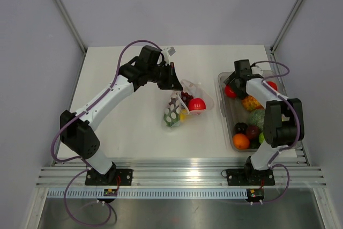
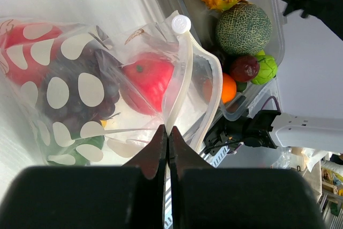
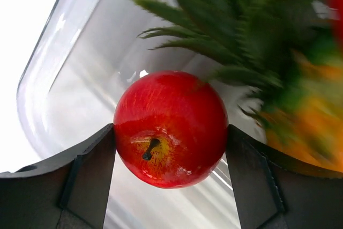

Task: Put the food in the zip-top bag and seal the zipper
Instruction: Pick up the fake fruit from the bin, then place the fake fruit in the zipper food storage bag.

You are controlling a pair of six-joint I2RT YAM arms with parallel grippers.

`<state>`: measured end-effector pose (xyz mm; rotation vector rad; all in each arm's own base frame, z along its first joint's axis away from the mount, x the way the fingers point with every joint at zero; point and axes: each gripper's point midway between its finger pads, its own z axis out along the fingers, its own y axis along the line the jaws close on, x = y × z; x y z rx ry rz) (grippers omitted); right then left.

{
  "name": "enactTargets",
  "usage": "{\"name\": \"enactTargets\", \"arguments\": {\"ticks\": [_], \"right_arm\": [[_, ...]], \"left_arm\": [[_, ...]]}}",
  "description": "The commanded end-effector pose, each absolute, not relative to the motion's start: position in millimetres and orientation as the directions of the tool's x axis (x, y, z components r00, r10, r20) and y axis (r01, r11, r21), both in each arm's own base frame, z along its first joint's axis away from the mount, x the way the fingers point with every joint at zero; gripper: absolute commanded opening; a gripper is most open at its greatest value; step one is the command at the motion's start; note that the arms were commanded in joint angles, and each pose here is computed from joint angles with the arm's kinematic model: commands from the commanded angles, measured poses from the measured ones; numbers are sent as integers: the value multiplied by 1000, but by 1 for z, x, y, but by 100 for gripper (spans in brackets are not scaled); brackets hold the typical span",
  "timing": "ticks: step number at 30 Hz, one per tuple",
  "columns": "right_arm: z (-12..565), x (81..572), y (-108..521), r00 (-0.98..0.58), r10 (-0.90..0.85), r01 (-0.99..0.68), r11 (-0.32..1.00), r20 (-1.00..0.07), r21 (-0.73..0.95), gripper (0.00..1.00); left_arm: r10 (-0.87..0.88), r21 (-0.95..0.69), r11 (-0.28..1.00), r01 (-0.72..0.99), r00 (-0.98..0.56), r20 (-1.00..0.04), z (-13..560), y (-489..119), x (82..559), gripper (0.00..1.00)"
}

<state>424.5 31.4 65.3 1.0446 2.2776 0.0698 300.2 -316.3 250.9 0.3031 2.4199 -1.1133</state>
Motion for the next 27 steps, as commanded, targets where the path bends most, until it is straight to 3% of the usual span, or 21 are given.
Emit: {"name": "enactTargets", "arguments": {"ticks": [1,7,11,17,21,27], "right_arm": [[128,418,13,-378,686,642,678,-622,358,63],[190,380,15,-350,655,543,724,-670,425,61],[244,351,35,-324,630,346,774,-706,531,61],[284,320,95,-446,559,87,804,-699,588,59],[296,306,147,-478,487,-56,813,-731,579,58],[279,304,199,-567,402,-133,817,-719,562,59]], "left_arm": [[-4,-676,591,441,-836,-549,272,-322,304,0],[-18,-683,585,438,-835,-550,275,-324,305,0],[-22,-687,580,437,-835,-549,276,-323,304,0],[-31,-691,579,433,-835,-549,275,-325,306,0],[-42,-696,576,428,-835,-548,279,-325,306,0],[-37,-689,579,435,-831,-555,283,-322,303,0]]}}
